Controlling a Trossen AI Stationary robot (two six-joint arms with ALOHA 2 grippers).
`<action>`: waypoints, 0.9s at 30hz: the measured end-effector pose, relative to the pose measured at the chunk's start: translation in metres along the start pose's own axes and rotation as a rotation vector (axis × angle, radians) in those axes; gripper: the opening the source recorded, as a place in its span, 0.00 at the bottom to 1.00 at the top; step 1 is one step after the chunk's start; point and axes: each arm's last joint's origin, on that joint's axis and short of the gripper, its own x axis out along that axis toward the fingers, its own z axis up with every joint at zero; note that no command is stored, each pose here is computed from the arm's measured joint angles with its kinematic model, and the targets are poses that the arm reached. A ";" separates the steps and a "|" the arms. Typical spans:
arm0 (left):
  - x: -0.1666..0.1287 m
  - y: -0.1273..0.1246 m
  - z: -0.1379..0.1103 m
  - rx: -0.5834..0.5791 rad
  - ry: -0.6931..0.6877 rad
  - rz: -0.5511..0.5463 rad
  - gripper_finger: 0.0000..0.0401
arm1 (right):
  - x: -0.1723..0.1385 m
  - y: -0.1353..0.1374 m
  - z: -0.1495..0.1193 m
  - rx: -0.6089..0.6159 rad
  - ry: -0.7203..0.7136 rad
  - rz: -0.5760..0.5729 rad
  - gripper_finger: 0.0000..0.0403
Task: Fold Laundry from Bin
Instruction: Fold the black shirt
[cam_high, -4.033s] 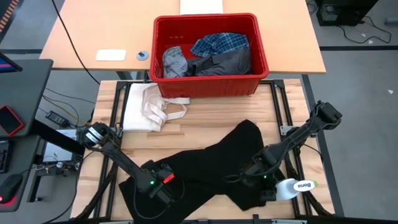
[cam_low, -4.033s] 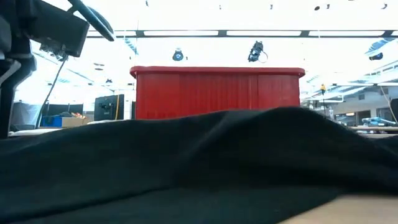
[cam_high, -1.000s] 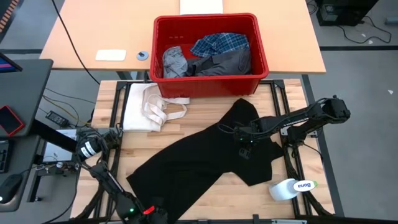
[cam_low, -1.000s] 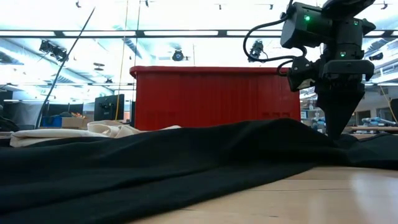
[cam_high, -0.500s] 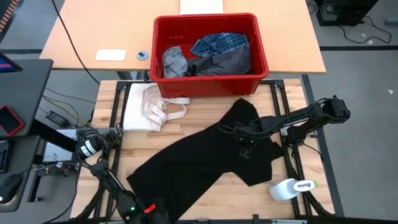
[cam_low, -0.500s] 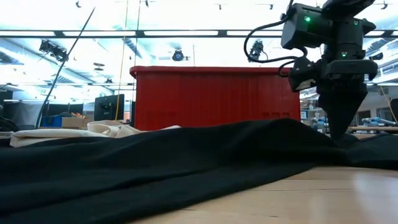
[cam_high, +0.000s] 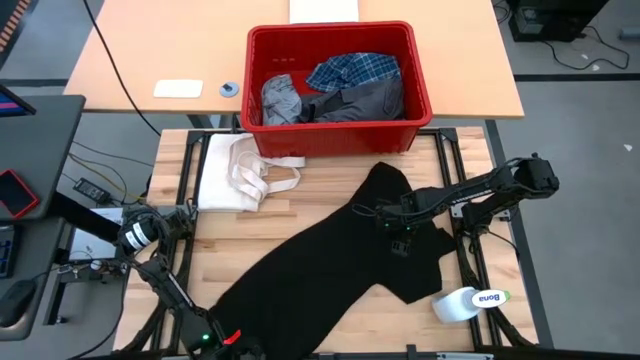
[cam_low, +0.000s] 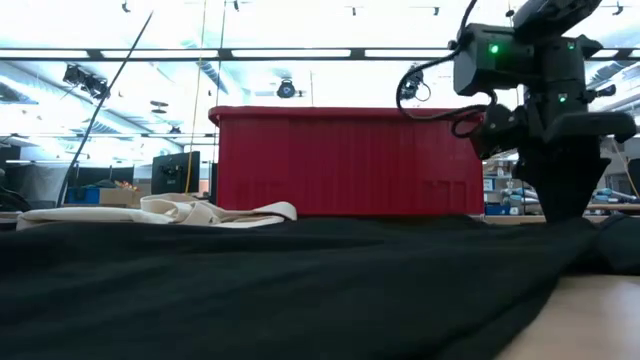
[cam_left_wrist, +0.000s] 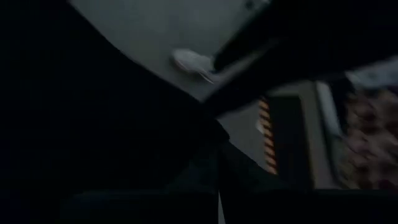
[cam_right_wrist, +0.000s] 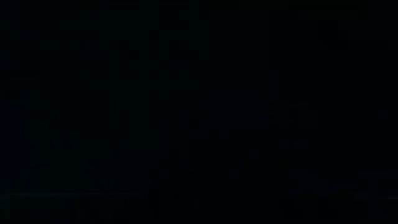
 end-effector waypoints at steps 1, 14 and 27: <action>0.001 0.002 0.002 0.006 -0.027 0.022 0.01 | 0.002 -0.001 0.001 0.006 0.009 0.000 0.29; 0.001 -0.007 0.028 -0.138 -0.206 -0.155 0.42 | 0.006 -0.011 0.005 0.059 0.042 -0.007 0.29; -0.018 0.053 0.026 -0.344 0.081 0.331 0.45 | 0.006 -0.015 0.005 0.074 0.060 0.009 0.29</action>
